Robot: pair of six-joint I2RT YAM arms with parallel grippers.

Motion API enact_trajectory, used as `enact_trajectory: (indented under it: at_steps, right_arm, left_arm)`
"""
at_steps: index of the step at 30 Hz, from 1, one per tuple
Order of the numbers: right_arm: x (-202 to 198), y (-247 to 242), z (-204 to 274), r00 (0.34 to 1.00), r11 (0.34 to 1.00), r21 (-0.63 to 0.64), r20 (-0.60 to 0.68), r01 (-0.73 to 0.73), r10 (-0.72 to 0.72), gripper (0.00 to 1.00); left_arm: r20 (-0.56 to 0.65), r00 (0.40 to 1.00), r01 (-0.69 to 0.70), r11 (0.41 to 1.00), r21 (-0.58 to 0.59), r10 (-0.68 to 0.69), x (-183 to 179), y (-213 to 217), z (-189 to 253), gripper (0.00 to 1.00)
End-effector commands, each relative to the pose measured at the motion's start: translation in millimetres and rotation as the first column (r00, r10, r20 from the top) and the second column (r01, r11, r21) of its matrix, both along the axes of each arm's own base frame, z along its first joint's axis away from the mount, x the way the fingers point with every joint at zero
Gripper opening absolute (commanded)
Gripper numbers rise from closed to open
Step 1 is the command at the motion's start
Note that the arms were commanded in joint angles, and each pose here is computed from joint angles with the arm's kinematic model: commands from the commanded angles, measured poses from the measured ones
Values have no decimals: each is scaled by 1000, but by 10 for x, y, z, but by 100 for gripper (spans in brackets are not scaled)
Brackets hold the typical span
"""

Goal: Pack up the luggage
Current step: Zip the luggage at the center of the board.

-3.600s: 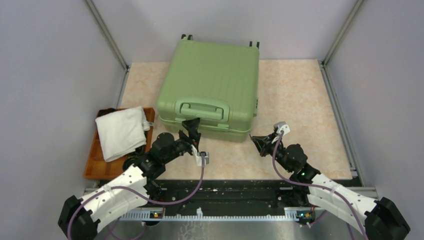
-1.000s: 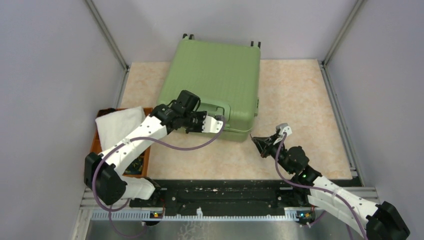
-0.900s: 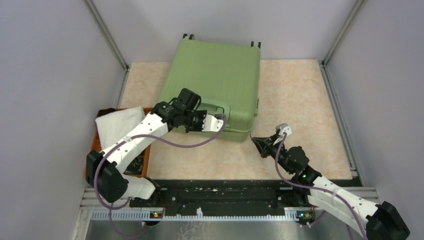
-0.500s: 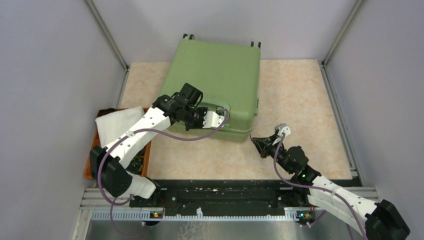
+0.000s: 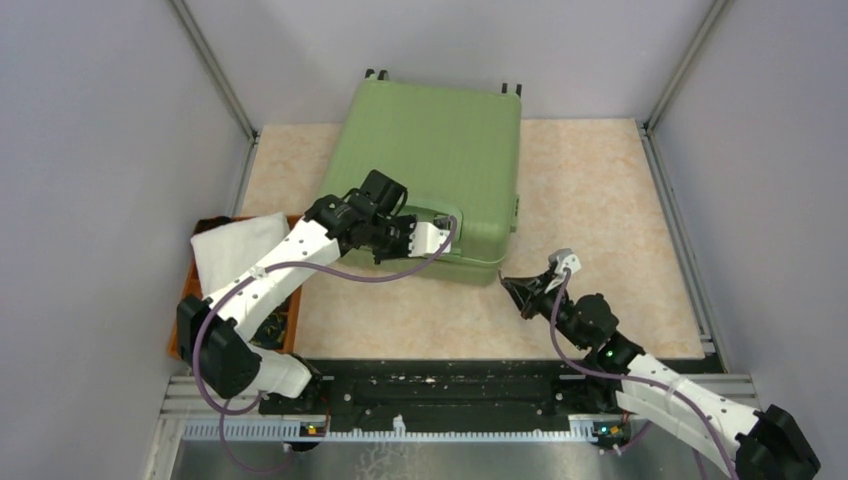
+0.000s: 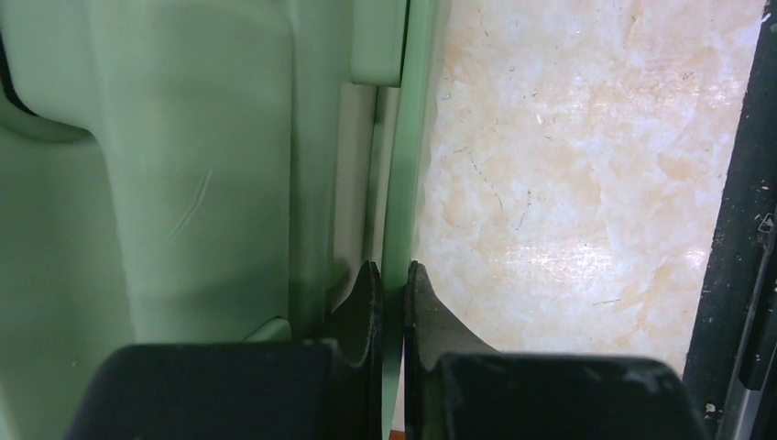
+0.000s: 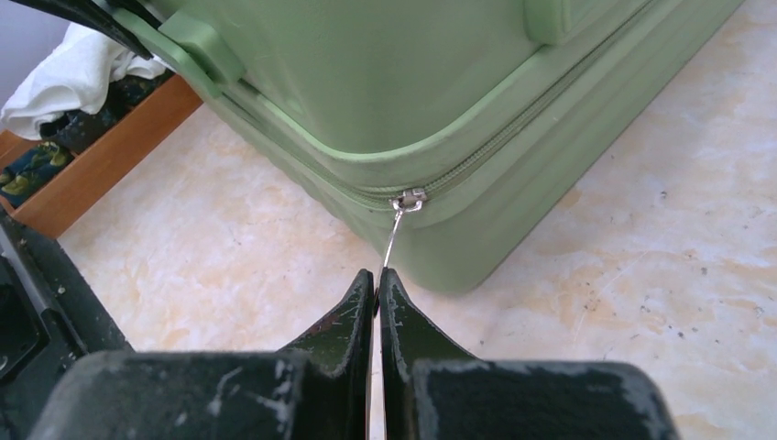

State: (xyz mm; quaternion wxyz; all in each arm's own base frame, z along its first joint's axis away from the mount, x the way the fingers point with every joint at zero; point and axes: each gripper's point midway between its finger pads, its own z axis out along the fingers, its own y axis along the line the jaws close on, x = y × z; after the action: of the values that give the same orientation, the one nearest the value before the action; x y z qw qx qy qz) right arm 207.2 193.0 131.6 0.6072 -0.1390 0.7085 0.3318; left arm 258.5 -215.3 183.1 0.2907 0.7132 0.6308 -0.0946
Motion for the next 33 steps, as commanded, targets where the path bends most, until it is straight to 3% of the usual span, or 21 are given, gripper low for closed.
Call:
enact_trajectory:
  at_steps: [1,12,15,17,20,22,26,30,33]
  right_arm:
    - [-208,314,64,986,986,19,-4,-167,167,0]
    - [-308,839,292,974,976,-42,68,-214,217,0]
    - [-155,650,163,998,997,-40,-1,-69,69,0]
    - [-15,324,-8,991,993,-44,-65,112,-114,14]
    - [91,-67,-110,966,972,26,-118,234,-230,43]
    - [135,-179,-82,969,971,78,-119,226,-216,54]
    - [167,-175,-34,992,993,67,-97,92,-85,63]
    - [140,-10,36,992,994,86,-91,-75,83,60]
    - [134,109,60,985,984,102,-84,-143,152,52]
  left_arm:
    - [342,933,22,935,-354,108,397,-354,1257,0]
    - [223,973,35,925,-378,55,209,-516,1087,0]
    - [230,971,29,927,-374,63,211,-494,1079,0]
    - [253,965,30,927,-375,71,218,-468,1118,0]
    - [278,958,40,930,-365,68,218,-436,1160,0]
    - [288,955,43,932,-361,67,226,-430,1169,0]
    - [293,954,49,934,-355,62,240,-439,1165,0]
    - [295,954,49,934,-355,62,250,-445,1168,0]
    - [302,951,50,935,-352,63,251,-433,1177,0]
